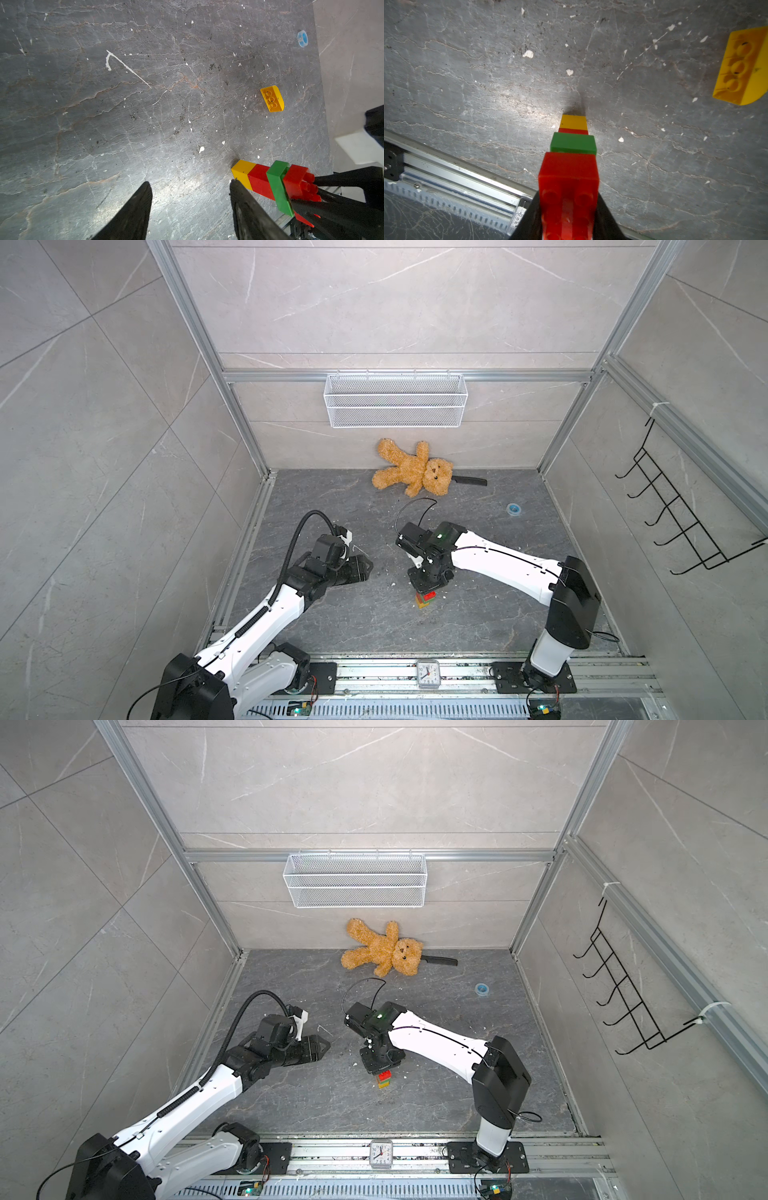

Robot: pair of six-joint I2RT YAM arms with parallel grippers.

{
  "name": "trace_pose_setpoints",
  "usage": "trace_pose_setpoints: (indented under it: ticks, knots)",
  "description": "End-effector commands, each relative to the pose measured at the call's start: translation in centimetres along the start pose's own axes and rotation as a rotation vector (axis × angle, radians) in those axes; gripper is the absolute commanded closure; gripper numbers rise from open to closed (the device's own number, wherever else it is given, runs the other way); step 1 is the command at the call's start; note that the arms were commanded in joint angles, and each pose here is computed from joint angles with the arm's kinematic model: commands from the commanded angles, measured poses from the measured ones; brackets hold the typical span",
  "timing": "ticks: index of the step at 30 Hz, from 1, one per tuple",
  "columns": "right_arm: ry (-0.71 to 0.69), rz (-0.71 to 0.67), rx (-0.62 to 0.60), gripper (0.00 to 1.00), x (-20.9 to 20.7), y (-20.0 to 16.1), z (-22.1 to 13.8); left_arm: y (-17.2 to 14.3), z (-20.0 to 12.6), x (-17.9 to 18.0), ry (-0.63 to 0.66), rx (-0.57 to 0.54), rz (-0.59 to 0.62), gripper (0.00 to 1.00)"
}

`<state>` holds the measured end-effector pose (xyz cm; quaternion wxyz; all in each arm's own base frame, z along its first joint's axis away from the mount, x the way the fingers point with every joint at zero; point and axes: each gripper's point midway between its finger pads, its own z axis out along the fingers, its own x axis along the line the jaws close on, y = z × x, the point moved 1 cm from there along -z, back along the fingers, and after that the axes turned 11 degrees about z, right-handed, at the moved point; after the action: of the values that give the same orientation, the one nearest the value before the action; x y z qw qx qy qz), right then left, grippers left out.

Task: Assemble an ice cream with lego
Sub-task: Assemble the lego brick with the lego brick.

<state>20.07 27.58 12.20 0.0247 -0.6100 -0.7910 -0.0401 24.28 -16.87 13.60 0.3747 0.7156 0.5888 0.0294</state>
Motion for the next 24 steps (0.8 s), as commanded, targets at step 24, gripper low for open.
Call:
trace_pose_setpoints:
  ticks: [24]
  knots:
    - [-0.12, 0.104, 0.179, 0.83, -1.7, -2.4, 5.3, 1.7, -1.7, -0.7, 0.006, -0.053, 0.039, 0.37]
